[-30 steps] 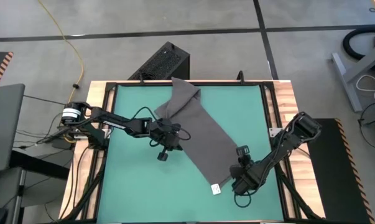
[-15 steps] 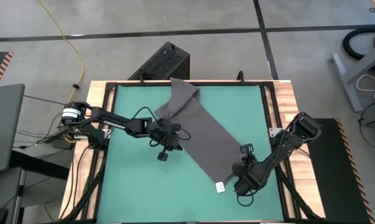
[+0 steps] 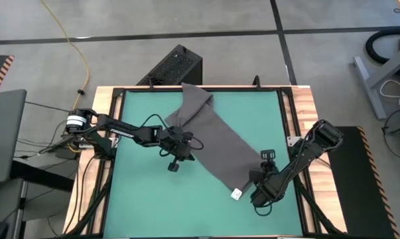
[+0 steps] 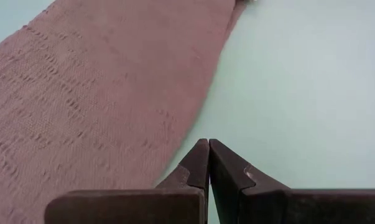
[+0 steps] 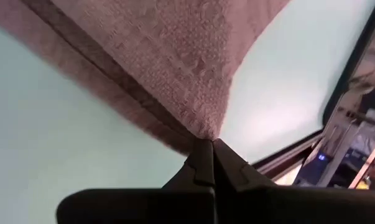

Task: Roll towel
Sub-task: Fold the gray towel

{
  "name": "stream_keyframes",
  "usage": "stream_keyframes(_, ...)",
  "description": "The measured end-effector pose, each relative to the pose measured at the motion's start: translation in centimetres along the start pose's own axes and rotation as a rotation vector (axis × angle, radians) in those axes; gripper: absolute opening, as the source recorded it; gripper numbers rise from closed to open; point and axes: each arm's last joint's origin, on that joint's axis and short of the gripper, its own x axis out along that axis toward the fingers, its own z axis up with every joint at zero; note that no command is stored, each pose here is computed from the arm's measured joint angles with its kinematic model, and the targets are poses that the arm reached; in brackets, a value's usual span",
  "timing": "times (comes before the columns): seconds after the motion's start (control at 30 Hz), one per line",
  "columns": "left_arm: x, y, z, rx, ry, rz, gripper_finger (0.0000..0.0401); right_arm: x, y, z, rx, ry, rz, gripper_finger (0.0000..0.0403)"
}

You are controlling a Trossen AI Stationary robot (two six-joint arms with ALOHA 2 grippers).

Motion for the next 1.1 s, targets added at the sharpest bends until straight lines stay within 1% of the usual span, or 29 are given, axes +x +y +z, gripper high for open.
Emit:
stream_keyframes(0.2, 0.0, 0.0, 0.0, -0.002, 0.002, 0.000, 0.0000, 0.0, 0.0, -0.1, 0.006, 0.042, 0.029, 0.0007)
stream_keyframes(0.27, 0.0, 0.0, 0.0, -0.002, 0.002, -0.001, 0.0000, 0.0, 0.1, 0.0, 0.022, 0.034, 0.044, 0.0016)
stream_keyframes(0.4, 0.0, 0.0, 0.0, -0.003, 0.003, -0.001, 0.0000, 0.1, 0.1, -0.1, 0.059, 0.052, 0.053, 0.0059)
stream_keyframes(0.5, 0.0, 0.0, 0.0, -0.003, 0.003, -0.001, 0.0000, 0.1, -0.2, -0.2, 0.080, 0.127, 0.080, 0.0094)
stream_keyframes(0.63, 0.1, 0.0, 0.0, 0.006, -0.006, 0.001, 0.0000, 0.2, -0.7, -0.7, 0.132, 0.264, 0.105, 0.0134)
stream_keyframes(0.7, 0.3, 0.2, 0.1, 0.016, -0.029, 0.011, 0.0000, -0.1, -0.7, -0.7, 0.164, 0.276, 0.122, 0.0147)
stream_keyframes(0.73, 0.5, 0.4, 0.1, 0.013, -0.045, 0.015, 0.0000, -0.3, -0.6, -0.6, 0.175, 0.249, 0.142, 0.0151)
stream_keyframes(0.8, 1.1, 1.0, -0.2, -0.005, -0.078, 0.014, 0.0000, -1.1, -0.3, -0.3, 0.189, 0.128, 0.185, 0.0152)
stream_keyframes(0.87, 1.8, 1.6, -0.8, -0.034, -0.089, 0.011, 0.0000, -2.0, 0.0, 0.0, 0.215, -0.048, 0.226, 0.0144)
stream_keyframes(0.97, 2.4, 2.7, -1.8, -0.078, -0.083, 0.031, 0.0000, -3.1, 0.3, 0.6, 0.293, -0.354, 0.275, 0.0126)
stream_keyframes(1.0, 2.4, 3.0, -2.0, -0.090, -0.084, 0.041, 0.0000, -3.1, 0.5, 1.0, 0.312, -0.434, 0.298, 0.0121)
stream_keyframes(1.03, 2.5, 3.4, -2.2, -0.105, -0.078, 0.051, 0.0000, -3.0, 0.6, 1.4, 0.316, -0.483, 0.322, 0.0116)
stream_keyframes(1.1, 2.4, 4.1, -2.7, -0.132, -0.062, 0.070, 0.0000, -2.0, 0.9, 2.3, 0.310, -0.529, 0.362, 0.0108)
